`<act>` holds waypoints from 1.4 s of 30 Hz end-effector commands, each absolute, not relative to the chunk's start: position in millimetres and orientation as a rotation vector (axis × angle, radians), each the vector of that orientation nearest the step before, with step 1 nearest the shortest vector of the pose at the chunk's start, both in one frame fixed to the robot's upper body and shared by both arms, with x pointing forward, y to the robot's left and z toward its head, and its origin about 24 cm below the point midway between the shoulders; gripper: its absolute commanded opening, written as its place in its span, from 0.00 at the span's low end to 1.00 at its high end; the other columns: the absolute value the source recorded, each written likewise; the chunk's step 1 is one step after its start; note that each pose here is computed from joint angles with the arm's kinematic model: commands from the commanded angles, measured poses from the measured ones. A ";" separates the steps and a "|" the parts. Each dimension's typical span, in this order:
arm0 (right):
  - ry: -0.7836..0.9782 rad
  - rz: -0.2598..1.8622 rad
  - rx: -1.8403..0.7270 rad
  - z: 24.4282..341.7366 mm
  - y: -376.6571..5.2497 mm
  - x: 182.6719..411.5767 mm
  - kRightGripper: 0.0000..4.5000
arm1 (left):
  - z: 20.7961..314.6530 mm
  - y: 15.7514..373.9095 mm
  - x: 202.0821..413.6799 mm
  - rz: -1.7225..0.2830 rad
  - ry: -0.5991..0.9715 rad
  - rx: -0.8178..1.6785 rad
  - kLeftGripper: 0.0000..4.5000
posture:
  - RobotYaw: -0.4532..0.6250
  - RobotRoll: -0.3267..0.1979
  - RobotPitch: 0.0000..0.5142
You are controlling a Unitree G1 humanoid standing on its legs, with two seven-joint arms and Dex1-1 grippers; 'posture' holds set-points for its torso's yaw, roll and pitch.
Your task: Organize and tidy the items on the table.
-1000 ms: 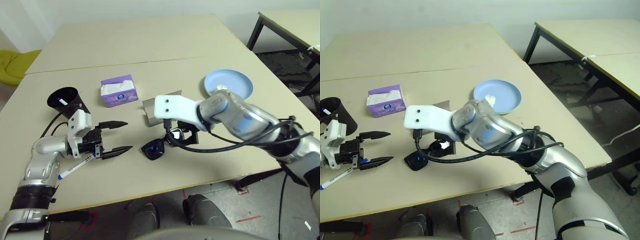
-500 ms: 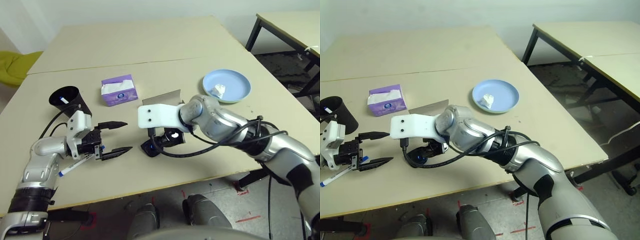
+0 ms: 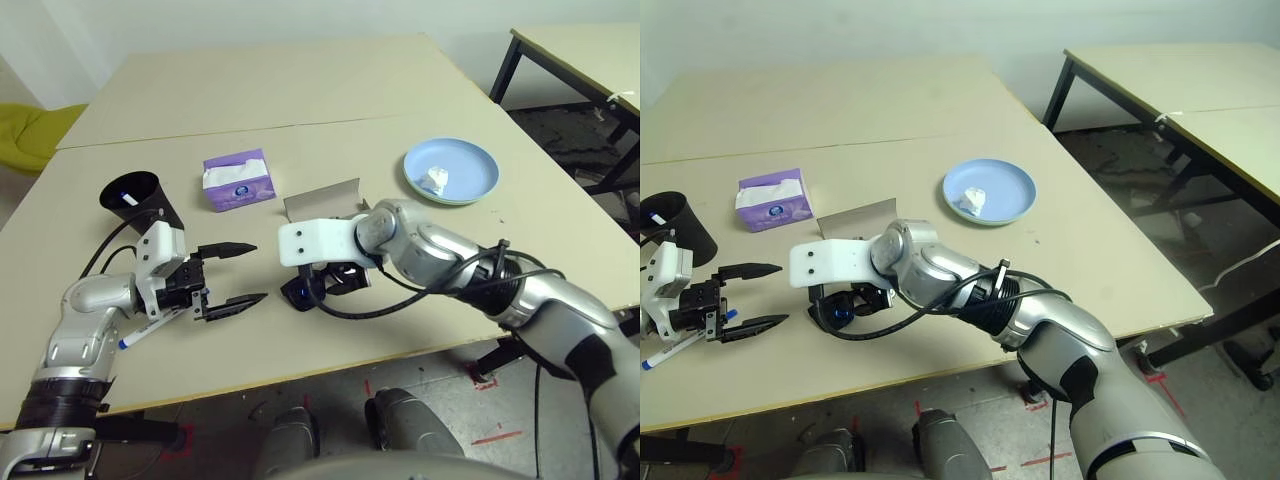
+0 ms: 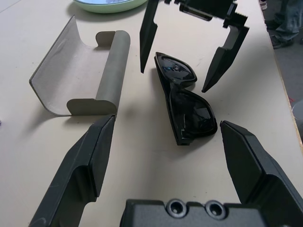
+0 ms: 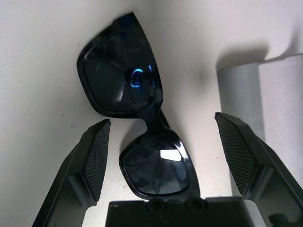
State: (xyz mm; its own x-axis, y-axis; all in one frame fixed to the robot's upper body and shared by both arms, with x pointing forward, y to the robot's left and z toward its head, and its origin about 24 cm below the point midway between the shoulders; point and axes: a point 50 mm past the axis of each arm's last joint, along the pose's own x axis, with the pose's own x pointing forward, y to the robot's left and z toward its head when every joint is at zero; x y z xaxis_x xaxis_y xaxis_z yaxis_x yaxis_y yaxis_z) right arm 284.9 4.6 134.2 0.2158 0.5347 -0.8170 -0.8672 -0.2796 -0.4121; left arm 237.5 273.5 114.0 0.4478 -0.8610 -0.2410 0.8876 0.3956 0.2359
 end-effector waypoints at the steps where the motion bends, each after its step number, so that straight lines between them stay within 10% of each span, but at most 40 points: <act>1: 0.369 1.416 -1.215 130.8 4.2 287.9 1.00 | 114.4 272.2 235.9 -1.112 0.083 0.354 1.00 | 0.29 0.62 0.17; 42: 0.351 1.478 -1.315 136.4 6.6 283.5 0.91 | 103.8 266.6 233.0 -1.105 0.089 0.331 1.00 | 0.29 0.62 0.18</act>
